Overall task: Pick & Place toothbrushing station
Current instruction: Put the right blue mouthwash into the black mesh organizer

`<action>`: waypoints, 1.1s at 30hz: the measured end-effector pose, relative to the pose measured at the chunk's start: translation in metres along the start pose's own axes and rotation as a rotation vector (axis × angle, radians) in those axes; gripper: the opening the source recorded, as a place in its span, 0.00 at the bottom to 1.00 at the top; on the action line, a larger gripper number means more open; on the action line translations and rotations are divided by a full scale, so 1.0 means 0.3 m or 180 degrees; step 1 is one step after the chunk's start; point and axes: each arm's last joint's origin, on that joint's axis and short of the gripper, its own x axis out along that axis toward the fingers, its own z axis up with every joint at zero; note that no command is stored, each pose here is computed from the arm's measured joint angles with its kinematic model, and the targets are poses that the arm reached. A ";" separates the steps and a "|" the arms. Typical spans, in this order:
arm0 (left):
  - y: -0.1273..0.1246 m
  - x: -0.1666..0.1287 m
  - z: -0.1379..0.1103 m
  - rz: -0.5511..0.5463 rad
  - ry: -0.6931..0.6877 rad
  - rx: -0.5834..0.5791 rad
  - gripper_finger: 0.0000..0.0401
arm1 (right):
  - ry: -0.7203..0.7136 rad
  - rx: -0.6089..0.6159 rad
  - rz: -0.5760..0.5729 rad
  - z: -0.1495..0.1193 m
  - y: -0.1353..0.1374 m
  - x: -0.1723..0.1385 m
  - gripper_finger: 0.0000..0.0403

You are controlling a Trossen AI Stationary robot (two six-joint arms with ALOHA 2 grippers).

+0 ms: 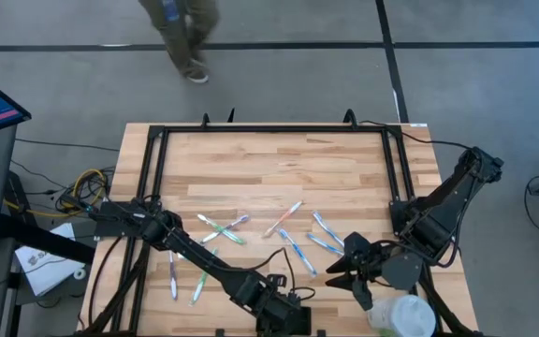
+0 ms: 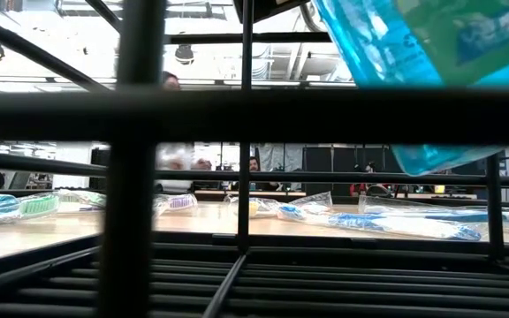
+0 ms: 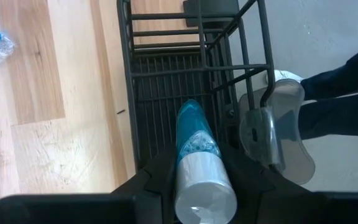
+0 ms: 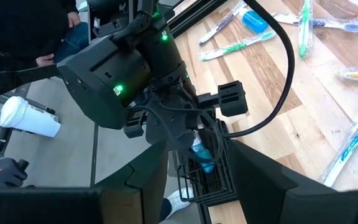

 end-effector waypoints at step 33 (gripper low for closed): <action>-0.018 -0.010 -0.012 0.0055 0.0061 0.0051 0.22 | -0.0002 -0.0014 0.0003 0.000 0.000 0.000 0.40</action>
